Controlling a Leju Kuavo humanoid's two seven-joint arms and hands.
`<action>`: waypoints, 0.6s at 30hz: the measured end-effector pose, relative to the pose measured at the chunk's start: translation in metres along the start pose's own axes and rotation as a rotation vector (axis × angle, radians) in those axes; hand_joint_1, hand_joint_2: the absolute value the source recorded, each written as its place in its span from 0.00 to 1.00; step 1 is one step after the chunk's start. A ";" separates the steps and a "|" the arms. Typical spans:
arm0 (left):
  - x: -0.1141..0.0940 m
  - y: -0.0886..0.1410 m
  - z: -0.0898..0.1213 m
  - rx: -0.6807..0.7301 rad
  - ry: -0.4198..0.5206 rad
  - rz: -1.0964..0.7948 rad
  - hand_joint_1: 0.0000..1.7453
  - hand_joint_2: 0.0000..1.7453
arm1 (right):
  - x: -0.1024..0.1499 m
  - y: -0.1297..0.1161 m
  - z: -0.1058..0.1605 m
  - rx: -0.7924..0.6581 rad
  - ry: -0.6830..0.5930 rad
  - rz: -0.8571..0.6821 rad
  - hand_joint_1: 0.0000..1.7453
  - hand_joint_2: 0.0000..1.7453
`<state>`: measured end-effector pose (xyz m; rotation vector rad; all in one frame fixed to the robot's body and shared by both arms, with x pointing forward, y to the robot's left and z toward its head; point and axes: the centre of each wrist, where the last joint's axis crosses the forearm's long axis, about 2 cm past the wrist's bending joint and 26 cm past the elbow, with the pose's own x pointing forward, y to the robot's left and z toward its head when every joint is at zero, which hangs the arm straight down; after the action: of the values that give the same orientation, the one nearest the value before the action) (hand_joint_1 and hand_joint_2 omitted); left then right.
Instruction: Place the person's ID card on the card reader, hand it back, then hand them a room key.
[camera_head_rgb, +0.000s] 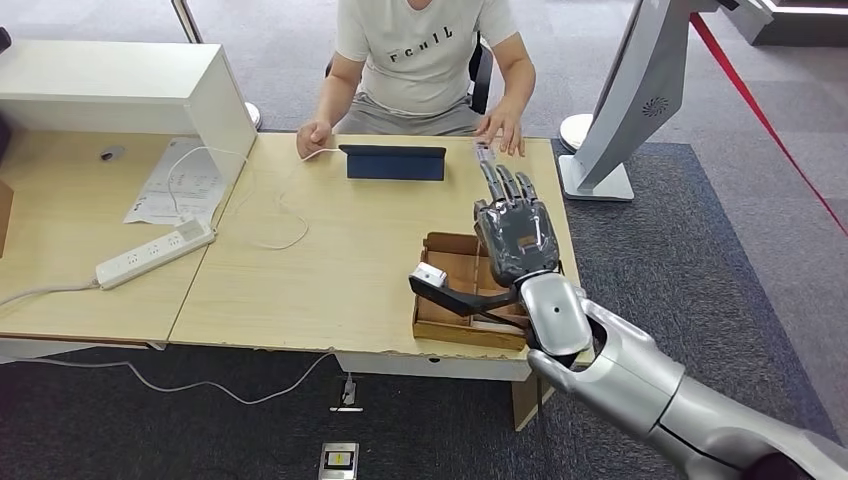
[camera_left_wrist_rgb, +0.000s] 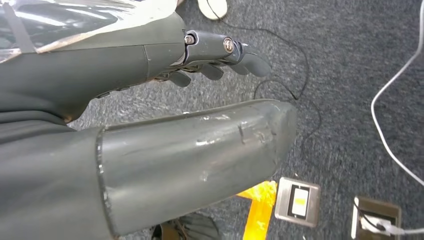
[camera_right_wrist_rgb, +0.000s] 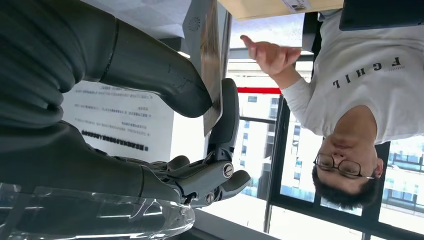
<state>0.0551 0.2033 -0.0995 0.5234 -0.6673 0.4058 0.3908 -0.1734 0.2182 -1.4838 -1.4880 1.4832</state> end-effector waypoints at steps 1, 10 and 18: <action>0.000 0.000 0.000 -0.004 -0.001 0.003 0.00 0.00 | 0.000 -0.002 -0.004 0.004 0.006 0.001 1.00 1.00; 0.001 0.000 -0.001 -0.019 -0.004 0.016 0.00 0.00 | 0.003 -0.011 -0.029 0.045 0.058 0.045 1.00 1.00; 0.000 0.000 -0.001 -0.021 0.000 0.028 0.00 0.00 | 0.005 -0.009 -0.035 0.075 0.086 0.059 1.00 1.00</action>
<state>0.0560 0.2039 -0.0998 0.4949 -0.6788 0.4242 0.4197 -0.1560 0.2334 -1.5387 -1.3351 1.4742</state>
